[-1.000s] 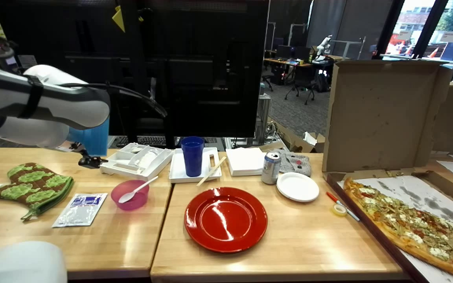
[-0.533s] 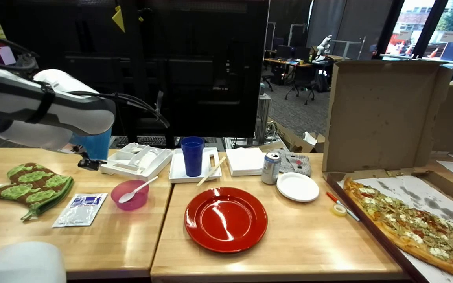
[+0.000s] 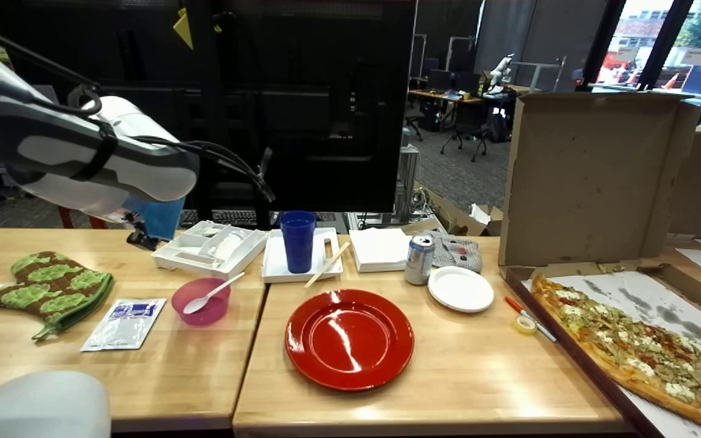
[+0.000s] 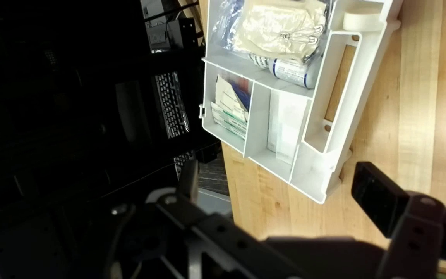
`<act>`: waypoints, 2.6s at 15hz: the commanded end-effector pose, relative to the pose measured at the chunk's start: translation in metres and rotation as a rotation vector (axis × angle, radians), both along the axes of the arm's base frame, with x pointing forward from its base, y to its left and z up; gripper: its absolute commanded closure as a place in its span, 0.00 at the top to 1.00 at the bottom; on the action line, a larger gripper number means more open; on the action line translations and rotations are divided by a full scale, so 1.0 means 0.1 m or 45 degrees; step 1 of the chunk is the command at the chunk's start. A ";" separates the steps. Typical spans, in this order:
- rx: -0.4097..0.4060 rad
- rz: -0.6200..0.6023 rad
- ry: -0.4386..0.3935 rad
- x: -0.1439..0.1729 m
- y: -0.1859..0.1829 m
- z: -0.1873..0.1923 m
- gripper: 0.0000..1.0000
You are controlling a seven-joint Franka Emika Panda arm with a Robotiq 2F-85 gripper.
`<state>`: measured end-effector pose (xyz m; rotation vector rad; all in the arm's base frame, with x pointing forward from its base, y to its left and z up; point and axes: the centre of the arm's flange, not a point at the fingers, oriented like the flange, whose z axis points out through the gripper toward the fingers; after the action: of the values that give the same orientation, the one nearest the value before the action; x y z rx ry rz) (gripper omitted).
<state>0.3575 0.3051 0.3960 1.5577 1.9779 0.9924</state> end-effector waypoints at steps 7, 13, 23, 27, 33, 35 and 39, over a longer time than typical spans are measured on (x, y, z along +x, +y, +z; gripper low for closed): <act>0.031 -0.149 0.148 0.43 0.20 -0.12 1.00; 0.090 -0.138 0.134 0.32 0.10 -0.38 1.00; 0.195 -0.194 0.219 0.28 0.13 -0.37 1.00; 0.312 -0.232 0.257 0.30 0.18 -0.34 1.00; 0.475 -0.401 0.273 0.55 0.14 -0.15 1.00; 0.507 -0.461 0.279 0.65 0.10 -0.13 1.00; 0.573 -0.541 0.296 0.80 0.07 -0.14 1.00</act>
<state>0.4194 0.2999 0.3712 2.2535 1.5628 1.1504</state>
